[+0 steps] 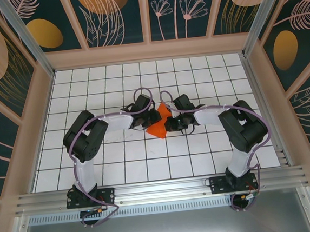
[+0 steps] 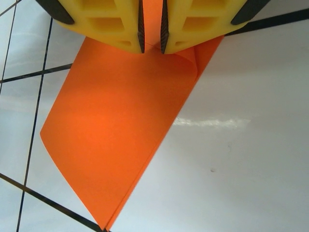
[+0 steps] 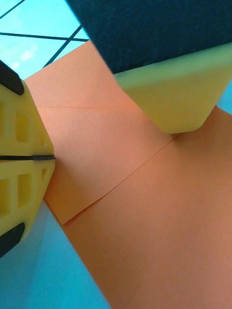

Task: Fold a paper plane with a square sheet of paper (pick it up from the middle)
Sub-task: Fold the triangle a second time at the center of the table.

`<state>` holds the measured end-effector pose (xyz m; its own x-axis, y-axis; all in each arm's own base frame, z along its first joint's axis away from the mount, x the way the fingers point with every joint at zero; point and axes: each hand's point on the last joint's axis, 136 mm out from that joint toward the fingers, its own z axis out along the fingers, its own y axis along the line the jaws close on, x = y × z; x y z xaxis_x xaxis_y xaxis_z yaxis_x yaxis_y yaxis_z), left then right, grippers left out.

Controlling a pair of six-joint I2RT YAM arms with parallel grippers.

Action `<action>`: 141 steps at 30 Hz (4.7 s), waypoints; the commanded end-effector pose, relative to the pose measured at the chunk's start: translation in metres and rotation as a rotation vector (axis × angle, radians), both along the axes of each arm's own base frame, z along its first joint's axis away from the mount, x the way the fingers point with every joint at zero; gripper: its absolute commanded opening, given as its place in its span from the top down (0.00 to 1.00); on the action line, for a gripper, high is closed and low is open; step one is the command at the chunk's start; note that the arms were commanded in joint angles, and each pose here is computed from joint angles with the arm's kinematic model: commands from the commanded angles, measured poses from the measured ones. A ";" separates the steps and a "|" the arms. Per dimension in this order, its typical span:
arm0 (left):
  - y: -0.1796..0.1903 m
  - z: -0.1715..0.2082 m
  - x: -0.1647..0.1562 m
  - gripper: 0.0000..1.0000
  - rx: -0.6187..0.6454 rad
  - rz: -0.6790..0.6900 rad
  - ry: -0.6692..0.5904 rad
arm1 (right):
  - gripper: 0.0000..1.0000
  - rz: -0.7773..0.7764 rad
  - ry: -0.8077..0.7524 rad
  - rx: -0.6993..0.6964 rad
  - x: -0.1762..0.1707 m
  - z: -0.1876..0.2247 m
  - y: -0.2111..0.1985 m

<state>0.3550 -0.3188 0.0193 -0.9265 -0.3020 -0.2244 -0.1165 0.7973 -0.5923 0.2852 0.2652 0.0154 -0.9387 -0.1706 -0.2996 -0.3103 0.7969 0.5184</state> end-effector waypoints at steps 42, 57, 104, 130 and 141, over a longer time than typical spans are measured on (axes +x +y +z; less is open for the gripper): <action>0.007 -0.028 -0.026 0.92 -0.014 -0.050 0.076 | 0.90 -0.015 0.093 -0.098 -0.015 -0.014 -0.022; 0.022 -0.042 -0.041 0.92 0.015 -0.030 0.101 | 0.89 0.052 0.044 0.180 -0.026 0.058 0.026; 0.031 -0.051 -0.046 0.93 0.030 0.019 0.132 | 0.91 0.123 0.251 0.046 -0.081 -0.019 0.005; 0.025 -0.042 -0.044 0.92 -0.008 0.010 0.114 | 0.92 -0.032 0.077 0.133 -0.026 0.025 0.025; 0.024 -0.040 -0.043 0.92 -0.016 0.010 0.111 | 0.92 -0.035 0.112 0.106 -0.024 0.007 0.033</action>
<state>0.3321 -0.3232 0.0140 -0.9391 -0.2969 -0.1731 -0.0973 0.7128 -0.6946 0.2524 0.2918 0.0245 -0.9724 -0.1226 -0.1984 -0.2228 0.7398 0.6349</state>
